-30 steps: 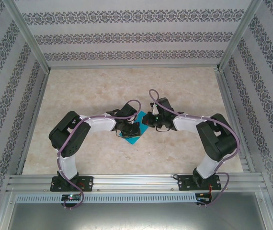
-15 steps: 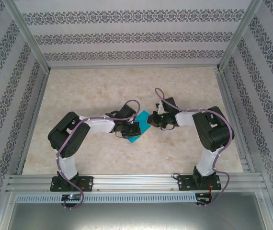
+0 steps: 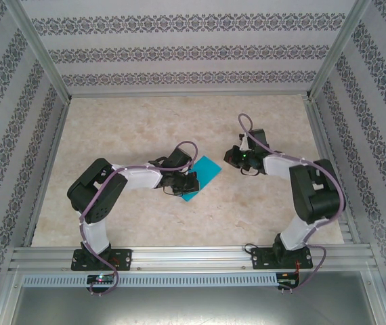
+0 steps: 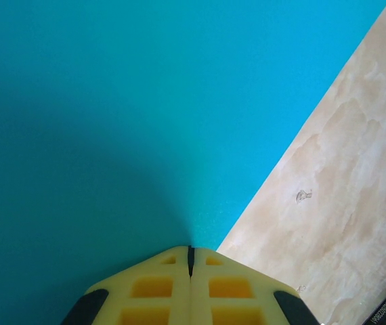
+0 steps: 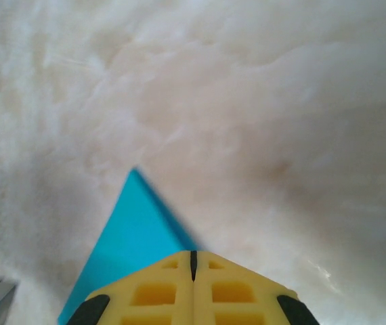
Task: Fold a paper plane with a square sheet of paper (pick it up from the middle)
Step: First fold in half a square sheet of paper at the center of the table.
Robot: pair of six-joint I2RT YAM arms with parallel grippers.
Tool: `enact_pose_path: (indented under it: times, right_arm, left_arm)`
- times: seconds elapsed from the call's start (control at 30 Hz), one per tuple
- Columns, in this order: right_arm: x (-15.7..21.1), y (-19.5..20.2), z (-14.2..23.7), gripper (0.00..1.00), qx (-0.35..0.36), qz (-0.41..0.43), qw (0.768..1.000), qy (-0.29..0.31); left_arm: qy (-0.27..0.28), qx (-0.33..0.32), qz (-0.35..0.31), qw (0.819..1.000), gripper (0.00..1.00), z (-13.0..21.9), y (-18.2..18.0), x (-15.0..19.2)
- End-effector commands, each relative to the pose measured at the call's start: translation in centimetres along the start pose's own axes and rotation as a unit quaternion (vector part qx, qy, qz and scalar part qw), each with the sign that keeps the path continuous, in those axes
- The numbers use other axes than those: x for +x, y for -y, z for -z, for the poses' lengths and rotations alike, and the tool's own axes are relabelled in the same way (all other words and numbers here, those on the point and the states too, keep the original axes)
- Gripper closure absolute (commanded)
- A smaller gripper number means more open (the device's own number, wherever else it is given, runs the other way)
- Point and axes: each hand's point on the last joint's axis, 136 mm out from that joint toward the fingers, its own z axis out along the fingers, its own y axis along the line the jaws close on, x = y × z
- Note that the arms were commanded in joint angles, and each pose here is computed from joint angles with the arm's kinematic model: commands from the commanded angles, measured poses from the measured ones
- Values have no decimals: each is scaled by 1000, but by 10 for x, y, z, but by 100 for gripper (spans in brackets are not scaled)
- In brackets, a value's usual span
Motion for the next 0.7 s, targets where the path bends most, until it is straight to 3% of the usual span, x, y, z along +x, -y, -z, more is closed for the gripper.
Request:
enact_pose_path:
  times: [0.0,0.27,0.47,0.67]
  right_arm:
    - [27,-15,4,100,-4,14,1000,-15]
    - [77,-30,-32,100,-9,16,997,-71]
    - [84,-21,-48,100,7,17,995,-95]
    - [90,-10,-53,100,25,16,994,-110]
  left_arm:
    - [-47,-92,18,994,100,-7,-45,28]
    - [-23,-24,-44,998,100,8,10,1]
    - [-4,1,-55,998,95,14,26,-8]
    - [-31,16,-44,998,93,2,25,-1]
